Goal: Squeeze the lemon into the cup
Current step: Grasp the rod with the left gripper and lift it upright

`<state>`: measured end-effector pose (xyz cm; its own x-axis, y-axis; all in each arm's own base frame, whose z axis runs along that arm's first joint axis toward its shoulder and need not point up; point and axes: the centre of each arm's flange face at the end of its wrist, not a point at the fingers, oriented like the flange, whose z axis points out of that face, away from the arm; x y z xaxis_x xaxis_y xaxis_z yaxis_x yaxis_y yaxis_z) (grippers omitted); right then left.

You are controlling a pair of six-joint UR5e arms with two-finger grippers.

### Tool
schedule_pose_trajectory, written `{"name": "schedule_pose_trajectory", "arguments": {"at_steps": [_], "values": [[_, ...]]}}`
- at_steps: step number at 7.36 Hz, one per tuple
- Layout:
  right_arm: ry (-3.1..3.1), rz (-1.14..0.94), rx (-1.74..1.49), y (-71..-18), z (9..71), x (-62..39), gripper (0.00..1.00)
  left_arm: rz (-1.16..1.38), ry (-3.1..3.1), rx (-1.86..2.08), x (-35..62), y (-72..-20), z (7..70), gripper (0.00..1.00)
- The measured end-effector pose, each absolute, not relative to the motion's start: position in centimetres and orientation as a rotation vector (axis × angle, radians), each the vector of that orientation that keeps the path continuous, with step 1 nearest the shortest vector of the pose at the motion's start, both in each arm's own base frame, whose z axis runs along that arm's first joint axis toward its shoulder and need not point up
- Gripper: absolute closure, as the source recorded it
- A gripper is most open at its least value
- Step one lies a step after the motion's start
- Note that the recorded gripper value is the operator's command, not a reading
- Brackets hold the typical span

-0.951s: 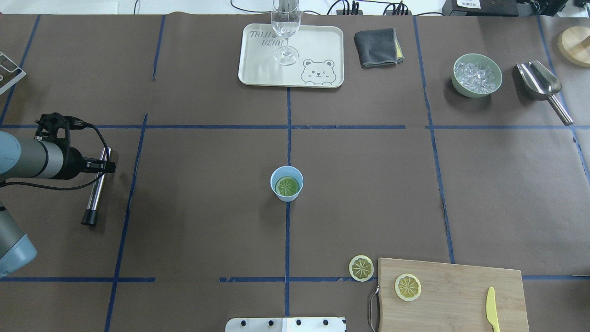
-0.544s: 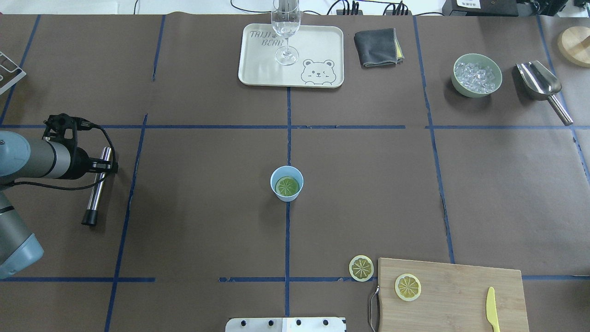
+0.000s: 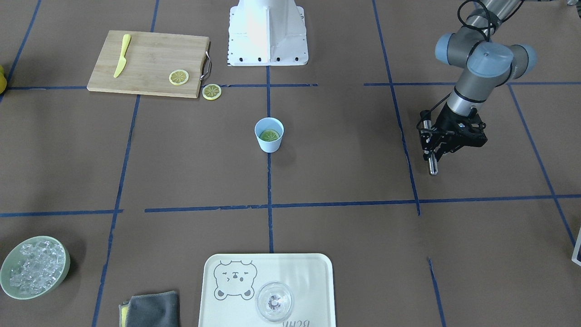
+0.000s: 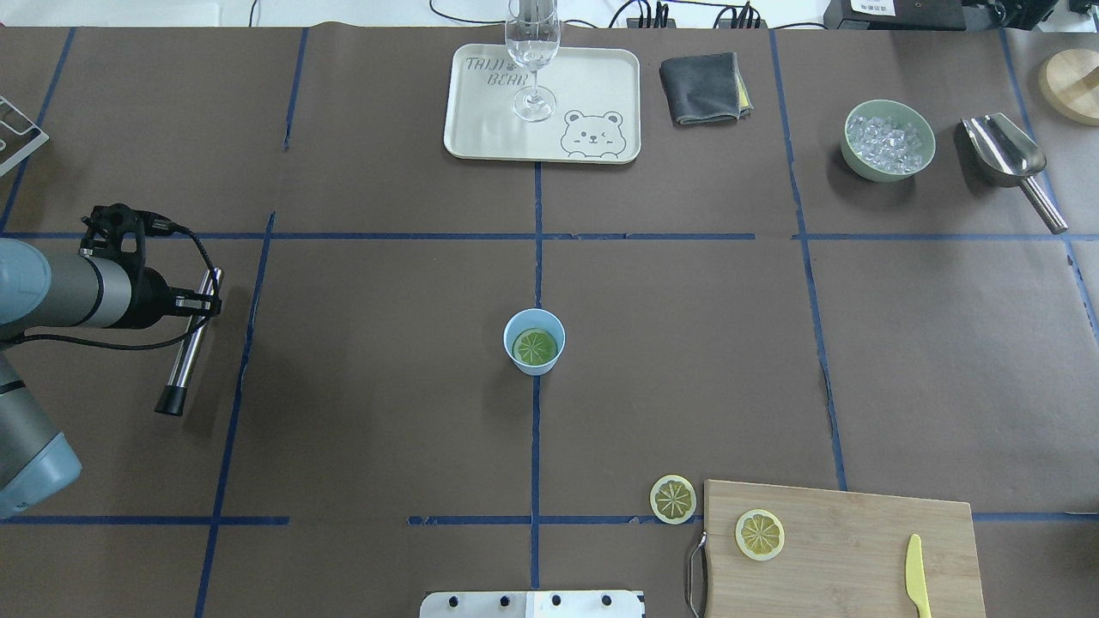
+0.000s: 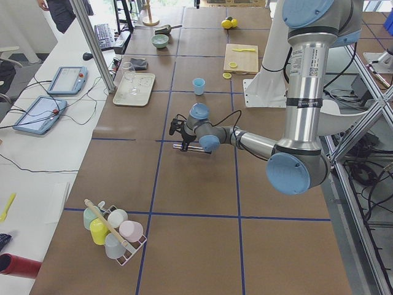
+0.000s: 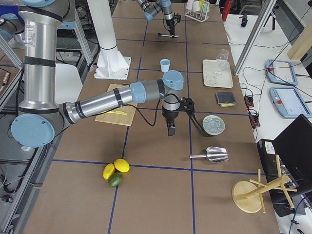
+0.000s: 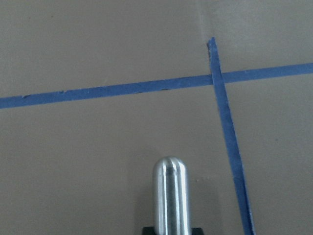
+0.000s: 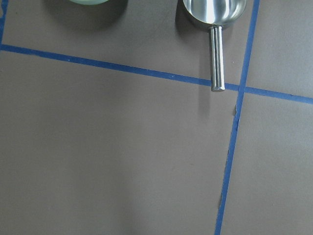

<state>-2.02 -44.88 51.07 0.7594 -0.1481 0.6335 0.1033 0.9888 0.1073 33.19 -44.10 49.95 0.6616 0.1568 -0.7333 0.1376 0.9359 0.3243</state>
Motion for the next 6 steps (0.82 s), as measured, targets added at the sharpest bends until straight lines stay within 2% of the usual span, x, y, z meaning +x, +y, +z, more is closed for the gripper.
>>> {"name": "schedule_pose_trajectory", "arguments": {"at_steps": [2, 4, 6], "values": [[-0.695, -0.136, 0.065, -44.8, 51.2, -2.0, 0.0, 0.072, 0.893, 0.548, 32.8, -44.7, 43.9, 1.0], [-0.695, -0.135, 0.064, -44.7, 51.2, -1.9, 0.0, 0.169, 0.917, 0.817, 34.3, -47.2, 35.0, 1.0], [-0.694, -0.13, 0.06, -44.6, 51.4, -1.8, 0.0, 0.159, 0.976, 1.024, 35.9, -48.0, 28.1, 1.0]]}}
